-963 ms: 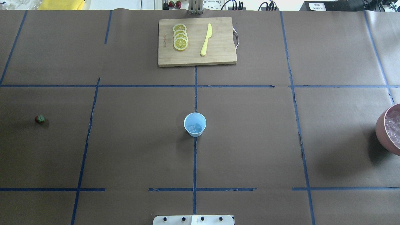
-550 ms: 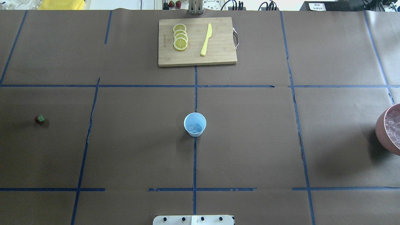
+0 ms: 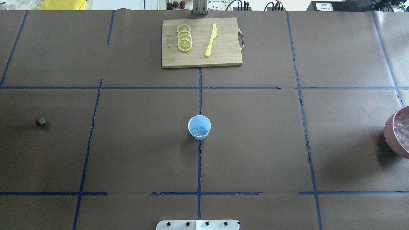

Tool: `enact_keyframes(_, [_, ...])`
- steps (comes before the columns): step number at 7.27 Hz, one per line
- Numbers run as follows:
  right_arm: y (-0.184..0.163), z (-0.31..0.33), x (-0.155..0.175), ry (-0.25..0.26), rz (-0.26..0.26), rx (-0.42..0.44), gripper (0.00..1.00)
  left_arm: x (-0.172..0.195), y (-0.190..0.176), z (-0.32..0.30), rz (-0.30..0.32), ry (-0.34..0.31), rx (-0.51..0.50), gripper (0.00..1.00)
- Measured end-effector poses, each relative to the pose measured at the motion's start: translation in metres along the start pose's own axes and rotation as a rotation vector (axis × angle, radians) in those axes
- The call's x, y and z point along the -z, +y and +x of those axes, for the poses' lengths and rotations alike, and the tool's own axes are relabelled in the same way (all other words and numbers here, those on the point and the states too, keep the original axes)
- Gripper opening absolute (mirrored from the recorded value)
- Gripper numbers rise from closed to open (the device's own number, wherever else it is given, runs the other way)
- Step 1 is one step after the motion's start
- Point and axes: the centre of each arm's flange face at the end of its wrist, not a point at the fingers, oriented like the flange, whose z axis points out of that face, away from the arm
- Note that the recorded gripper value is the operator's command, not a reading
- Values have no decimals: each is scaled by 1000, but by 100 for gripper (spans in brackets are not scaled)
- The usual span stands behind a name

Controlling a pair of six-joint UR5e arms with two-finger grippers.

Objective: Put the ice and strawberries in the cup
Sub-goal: 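Lower the right gripper into the bowl and grasp an ice cube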

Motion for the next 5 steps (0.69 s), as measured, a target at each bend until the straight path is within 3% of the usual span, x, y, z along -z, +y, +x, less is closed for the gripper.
enact_keyframes(5, [-6,0,-19,12,-29,18,69,0,1,0,0,0,1,100])
